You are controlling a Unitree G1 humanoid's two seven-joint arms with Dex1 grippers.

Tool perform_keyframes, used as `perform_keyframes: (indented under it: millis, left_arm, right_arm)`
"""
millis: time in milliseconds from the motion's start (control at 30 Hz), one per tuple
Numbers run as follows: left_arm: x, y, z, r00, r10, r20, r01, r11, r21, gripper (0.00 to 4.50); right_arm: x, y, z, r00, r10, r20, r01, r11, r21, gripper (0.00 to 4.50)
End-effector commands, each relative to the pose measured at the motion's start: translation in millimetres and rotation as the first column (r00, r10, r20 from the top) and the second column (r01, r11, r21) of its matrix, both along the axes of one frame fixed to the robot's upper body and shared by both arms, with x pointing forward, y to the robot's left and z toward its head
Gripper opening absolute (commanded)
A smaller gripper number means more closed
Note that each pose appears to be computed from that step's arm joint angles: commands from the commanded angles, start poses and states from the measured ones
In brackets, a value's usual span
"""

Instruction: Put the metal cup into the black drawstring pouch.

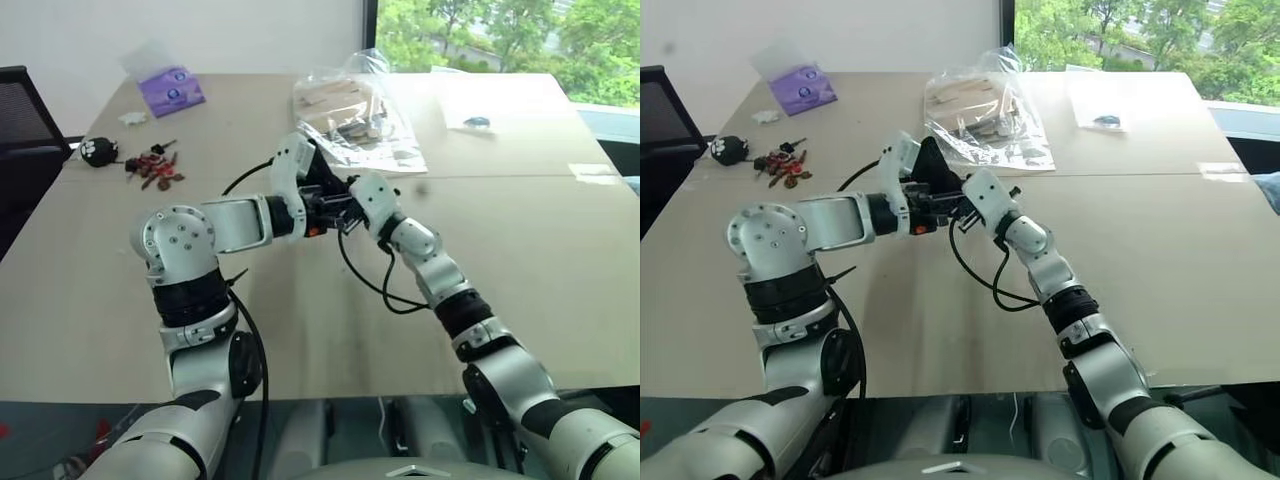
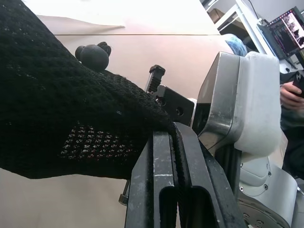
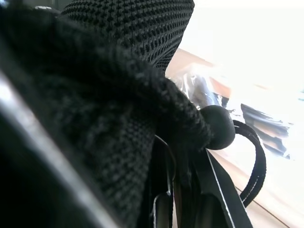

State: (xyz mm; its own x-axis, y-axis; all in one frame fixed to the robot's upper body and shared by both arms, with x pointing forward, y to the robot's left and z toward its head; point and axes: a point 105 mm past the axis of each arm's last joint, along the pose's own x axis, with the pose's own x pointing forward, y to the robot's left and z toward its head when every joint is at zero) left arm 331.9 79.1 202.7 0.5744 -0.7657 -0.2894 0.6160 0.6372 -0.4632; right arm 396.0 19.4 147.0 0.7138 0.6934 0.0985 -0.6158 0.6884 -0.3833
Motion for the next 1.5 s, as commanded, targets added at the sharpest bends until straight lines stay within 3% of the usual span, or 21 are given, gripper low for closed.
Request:
perform_keyframes:
  millis: [33,133,300,433,533,667,800,967,1067,1500]
  left_arm:
    - [-5.1,-6.3,15.9,0.99,-0.08,0.118,0.081,0.997,-0.003,0.0]
    - [-0.4,1.0,14.5,0.99,-0.069,0.125,0.07,0.998,0.001,0.0]
    - [10.3,14.3,12.9,0.991,-0.038,0.125,0.039,0.999,-0.006,0.0]
    - [17.9,24.2,9.7,0.992,-0.017,0.125,0.017,1.0,0.003,0.0]
    - [22.9,29.4,9.9,0.99,-0.012,0.138,0.012,1.0,-0.004,0.0]
    - [26.9,38.6,14.9,0.986,-0.016,0.163,0.019,1.0,-0.017,0.0]
    - [28.8,50.2,21.6,0.98,-0.019,0.2,0.028,0.999,-0.044,0.0]
    - [30.1,63.0,25.8,0.974,-0.02,0.225,0.033,0.998,-0.052,0.0]
    - [26.6,63.0,29.6,0.968,-0.052,0.244,0.062,0.997,-0.034,0.0]
    - [7.7,80.5,29.7,0.954,-0.111,0.28,0.097,0.993,0.063,0.0]
  right_arm:
    - [-12.9,-2.1,9.9,0.994,0.072,-0.083,-0.068,0.996,0.055,0.03]
    - [-20.1,-17.9,19.7,0.993,0.079,-0.093,-0.076,0.997,0.031,0.93]
    - [-44.7,-36.1,51.0,0.991,0.113,-0.072,-0.111,0.993,0.032,3.23]
    - [-60.3,-55.7,72.3,0.99,0.123,-0.074,-0.118,0.991,0.069,3.23]
    - [-75.5,-63.9,77.4,0.987,0.144,-0.075,-0.139,0.988,0.065,4.41]
    - [-88.7,-83.5,62.7,0.986,0.13,-0.106,-0.13,0.991,0.007,4.47]
    - [-84.0,-107.1,45.7,0.987,0.043,-0.153,-0.046,0.999,-0.017,4.47]
    - [-83.5,-107.7,23.2,0.984,0.031,-0.178,-0.044,0.996,-0.071,4.47]
    - [-70.1,-100.7,20.4,0.984,0.003,-0.177,-0.005,1.0,-0.012,4.47]
    - [-13.1,-47.5,8.4,0.997,-0.036,-0.069,0.034,0.999,-0.02,4.47]
